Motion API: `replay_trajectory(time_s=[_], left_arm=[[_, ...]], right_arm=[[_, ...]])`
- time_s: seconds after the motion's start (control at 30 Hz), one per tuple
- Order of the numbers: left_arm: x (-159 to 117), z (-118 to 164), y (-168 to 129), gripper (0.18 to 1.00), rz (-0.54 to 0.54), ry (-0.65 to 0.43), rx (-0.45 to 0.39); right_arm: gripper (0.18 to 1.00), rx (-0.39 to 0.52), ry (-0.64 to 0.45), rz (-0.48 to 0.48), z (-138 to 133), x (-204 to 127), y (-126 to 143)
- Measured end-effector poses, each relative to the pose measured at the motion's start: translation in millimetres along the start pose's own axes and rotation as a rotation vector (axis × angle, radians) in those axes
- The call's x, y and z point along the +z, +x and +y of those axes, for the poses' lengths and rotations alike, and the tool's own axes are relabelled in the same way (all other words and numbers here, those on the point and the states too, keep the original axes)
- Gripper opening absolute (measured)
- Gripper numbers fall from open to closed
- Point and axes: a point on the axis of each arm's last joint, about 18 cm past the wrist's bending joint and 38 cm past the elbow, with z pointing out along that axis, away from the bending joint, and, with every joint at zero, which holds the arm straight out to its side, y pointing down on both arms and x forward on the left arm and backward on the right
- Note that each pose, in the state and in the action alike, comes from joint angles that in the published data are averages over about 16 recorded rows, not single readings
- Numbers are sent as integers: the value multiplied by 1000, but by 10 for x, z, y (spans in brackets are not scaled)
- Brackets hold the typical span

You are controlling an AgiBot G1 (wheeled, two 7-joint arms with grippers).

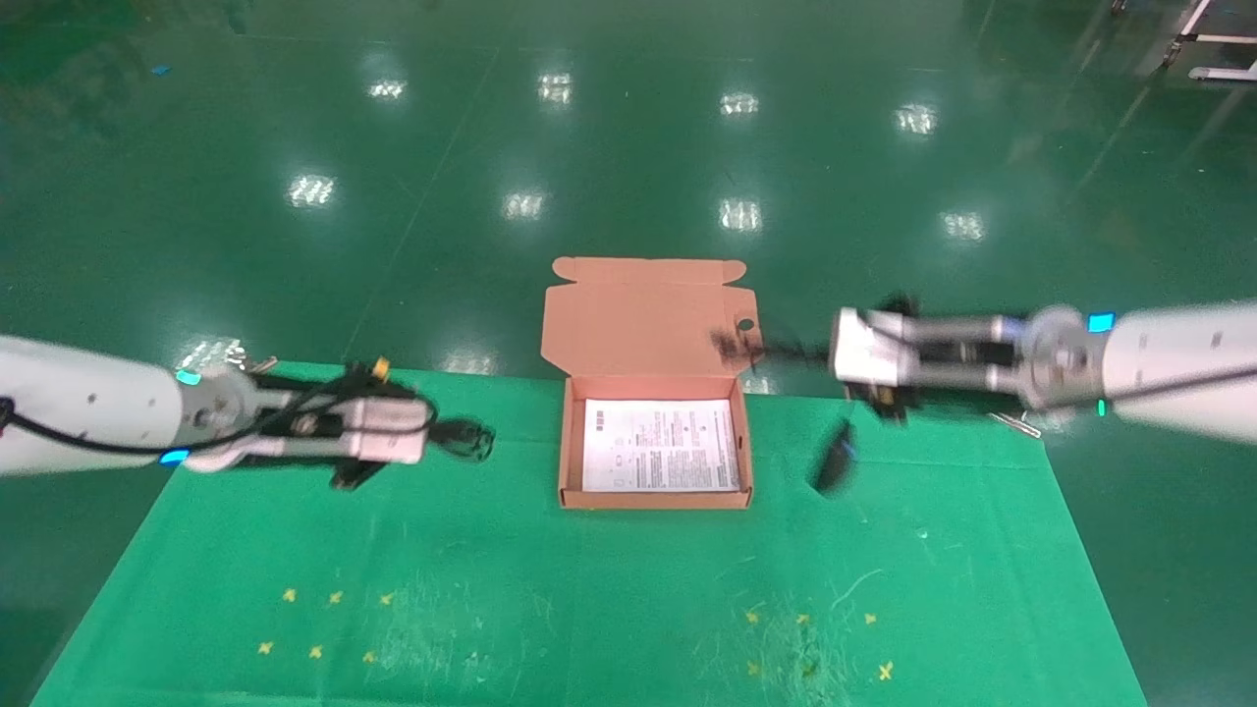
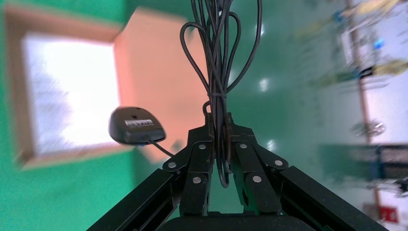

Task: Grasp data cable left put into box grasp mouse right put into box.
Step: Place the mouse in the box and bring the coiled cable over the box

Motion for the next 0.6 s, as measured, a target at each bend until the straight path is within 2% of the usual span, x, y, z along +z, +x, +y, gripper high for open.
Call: replay_trajectory(time_s=[0.27,0.6], left_arm=[[-43,-337,-557,264,-172,31,43],[-93,-518,-995,263,-298,45,38]], right_arm=[[213,-40,123,139,-568,16,618],[213,-65,208,202,-1009,109,985]])
